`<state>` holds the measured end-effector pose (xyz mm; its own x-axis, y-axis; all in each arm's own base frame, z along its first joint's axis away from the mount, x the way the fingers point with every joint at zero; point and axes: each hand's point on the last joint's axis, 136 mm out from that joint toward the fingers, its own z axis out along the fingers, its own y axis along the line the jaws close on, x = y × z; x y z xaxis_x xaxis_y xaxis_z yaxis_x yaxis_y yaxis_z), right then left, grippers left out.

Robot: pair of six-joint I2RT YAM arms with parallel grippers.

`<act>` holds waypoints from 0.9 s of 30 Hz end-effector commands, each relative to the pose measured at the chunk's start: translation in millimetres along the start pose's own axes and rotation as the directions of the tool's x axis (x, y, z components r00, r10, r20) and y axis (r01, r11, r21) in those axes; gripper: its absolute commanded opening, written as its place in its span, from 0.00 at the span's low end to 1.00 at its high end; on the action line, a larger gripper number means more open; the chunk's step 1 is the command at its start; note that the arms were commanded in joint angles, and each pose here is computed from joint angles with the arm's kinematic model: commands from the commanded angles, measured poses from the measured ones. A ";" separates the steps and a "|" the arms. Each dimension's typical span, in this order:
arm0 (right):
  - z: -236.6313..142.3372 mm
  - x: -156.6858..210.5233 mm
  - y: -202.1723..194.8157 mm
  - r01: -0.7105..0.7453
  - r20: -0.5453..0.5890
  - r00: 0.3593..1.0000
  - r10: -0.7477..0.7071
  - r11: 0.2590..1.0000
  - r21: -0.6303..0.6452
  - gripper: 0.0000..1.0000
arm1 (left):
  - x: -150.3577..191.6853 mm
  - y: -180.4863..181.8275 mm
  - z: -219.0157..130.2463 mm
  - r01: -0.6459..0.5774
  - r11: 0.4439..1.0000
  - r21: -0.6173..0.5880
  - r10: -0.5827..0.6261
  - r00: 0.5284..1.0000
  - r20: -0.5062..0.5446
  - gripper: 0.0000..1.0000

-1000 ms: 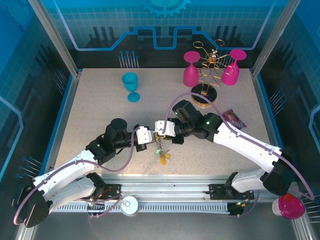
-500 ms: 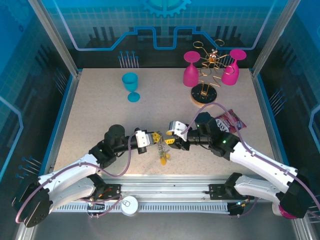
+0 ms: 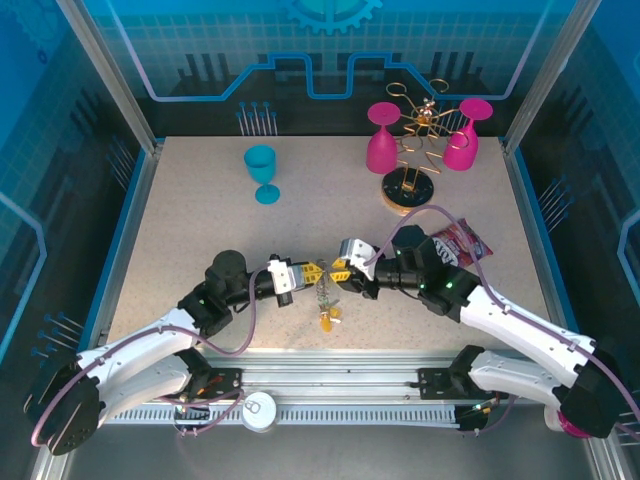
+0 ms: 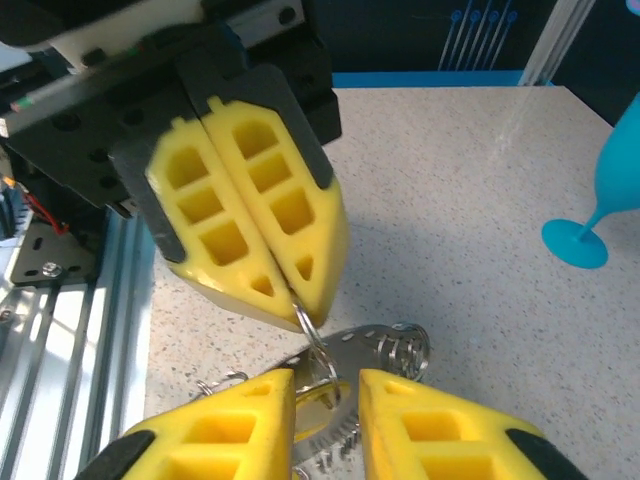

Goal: Put the keys on the keyring

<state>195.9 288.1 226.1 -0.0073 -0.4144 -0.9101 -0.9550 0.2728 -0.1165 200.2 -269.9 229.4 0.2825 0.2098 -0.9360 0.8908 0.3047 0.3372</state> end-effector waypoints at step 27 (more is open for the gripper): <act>-0.6 -12.3 -3.8 -0.026 0.045 0.999 0.027 0.999 -0.030 0.12 | -19.2 -3.0 -1.3 -0.015 1.000 0.026 0.013 0.996 0.088 0.00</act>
<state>201.5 294.9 224.9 -0.0407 -0.4141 -0.9093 -0.9629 0.2592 -0.0749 197.6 -271.9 239.2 0.2948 0.1689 -0.9405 0.8935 0.3003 0.3340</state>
